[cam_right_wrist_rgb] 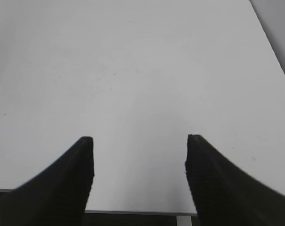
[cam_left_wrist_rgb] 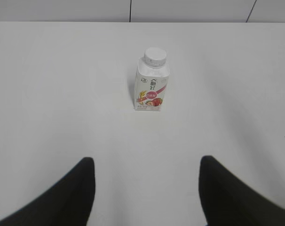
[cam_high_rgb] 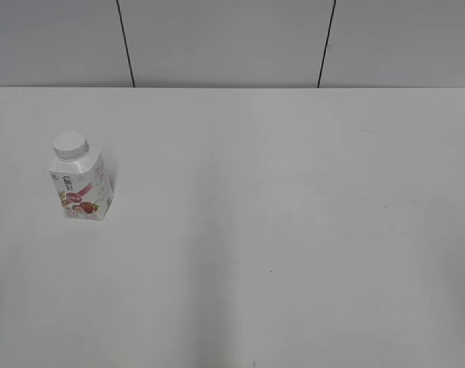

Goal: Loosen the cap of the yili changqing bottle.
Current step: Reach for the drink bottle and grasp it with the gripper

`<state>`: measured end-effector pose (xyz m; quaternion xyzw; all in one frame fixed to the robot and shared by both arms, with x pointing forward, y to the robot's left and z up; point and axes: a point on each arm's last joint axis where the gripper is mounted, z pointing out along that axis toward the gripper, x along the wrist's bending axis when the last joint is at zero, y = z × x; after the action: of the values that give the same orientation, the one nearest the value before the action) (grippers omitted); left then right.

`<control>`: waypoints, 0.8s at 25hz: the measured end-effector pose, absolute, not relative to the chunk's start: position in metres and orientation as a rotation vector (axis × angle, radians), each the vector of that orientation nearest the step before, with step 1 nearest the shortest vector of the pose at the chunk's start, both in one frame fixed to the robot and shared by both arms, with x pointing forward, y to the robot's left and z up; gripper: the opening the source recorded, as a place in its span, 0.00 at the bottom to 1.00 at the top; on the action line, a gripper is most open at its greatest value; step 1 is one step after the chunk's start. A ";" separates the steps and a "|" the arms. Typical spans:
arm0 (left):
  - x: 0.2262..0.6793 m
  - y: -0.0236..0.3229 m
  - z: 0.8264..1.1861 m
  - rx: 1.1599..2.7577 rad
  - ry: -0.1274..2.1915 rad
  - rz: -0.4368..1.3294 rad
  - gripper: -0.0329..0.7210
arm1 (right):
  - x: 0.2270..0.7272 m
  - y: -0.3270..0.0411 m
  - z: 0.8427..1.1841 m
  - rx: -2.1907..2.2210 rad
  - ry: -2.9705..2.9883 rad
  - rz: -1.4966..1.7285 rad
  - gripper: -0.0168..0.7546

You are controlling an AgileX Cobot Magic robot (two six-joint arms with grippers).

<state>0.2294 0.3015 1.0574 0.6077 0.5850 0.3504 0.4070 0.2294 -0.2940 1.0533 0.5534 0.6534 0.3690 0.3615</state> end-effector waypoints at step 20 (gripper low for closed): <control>0.229 0.301 1.057 1.532 1.475 0.884 0.62 | 0.229 -0.294 1.053 1.426 1.683 0.950 0.66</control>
<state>0.2294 0.3015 1.0574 0.6077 0.5850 0.3504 0.4070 0.2294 -0.2940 1.0533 0.5534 0.6534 0.3690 0.3615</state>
